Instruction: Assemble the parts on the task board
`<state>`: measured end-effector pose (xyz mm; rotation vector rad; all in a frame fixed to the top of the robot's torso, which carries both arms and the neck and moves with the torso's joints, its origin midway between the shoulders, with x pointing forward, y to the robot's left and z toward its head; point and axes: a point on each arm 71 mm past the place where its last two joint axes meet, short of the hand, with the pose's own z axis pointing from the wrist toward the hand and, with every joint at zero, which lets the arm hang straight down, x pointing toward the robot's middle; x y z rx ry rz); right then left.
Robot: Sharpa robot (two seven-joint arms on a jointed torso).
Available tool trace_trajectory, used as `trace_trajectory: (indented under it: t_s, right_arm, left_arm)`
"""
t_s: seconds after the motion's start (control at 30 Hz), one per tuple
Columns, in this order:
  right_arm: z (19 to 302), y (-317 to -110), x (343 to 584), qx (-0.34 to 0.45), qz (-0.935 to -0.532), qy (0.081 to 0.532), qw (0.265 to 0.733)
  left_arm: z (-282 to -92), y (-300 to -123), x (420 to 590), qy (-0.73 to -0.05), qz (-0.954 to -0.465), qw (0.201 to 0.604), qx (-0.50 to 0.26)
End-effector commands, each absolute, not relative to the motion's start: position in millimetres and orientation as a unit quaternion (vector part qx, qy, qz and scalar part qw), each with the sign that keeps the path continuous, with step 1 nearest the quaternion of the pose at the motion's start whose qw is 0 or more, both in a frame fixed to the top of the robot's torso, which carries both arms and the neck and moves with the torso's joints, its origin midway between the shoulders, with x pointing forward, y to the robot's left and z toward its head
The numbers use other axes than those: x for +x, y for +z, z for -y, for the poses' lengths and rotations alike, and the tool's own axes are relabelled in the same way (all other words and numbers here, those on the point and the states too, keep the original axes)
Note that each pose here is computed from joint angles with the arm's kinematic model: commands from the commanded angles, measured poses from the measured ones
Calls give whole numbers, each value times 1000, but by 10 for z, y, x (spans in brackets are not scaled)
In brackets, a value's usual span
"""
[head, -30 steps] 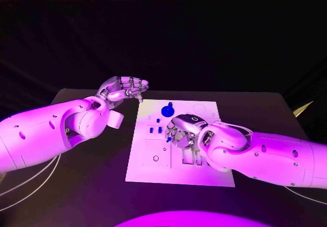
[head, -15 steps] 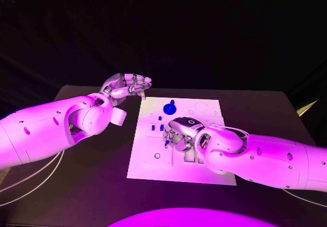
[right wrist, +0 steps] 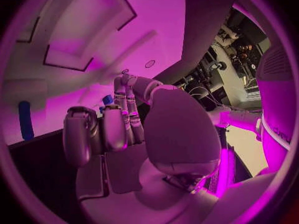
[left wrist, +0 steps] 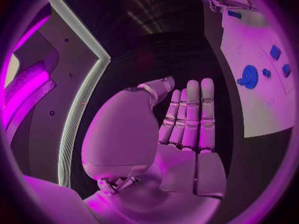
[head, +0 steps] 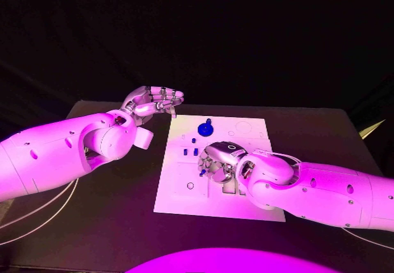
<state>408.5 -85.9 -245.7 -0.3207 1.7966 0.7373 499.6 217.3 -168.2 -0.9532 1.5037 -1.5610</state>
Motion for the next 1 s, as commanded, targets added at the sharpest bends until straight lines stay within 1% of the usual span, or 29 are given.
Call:
trace_trajectory:
  t_s: [0.03,0.33,0.73,1.0]
  right_arm:
    - [858,-2467,4077,-147,-761,306,554]
    - [869,-2465,4079,-147,-759,302,557]
    - [838,-2474,4055,-154,-763,303,550]
    - [837,-2499,4070,-156,-767,291,550]
  left_arm:
    - [-2162,-1670,4994,-615,-587,376,-369]
    - [-2164,-1671,4996,-615,-587,376,-369]
    - [-2165,-1673,4997,-614,-587,375,-369]
    - [-2168,-1673,4996,-614,-588,375,-369]
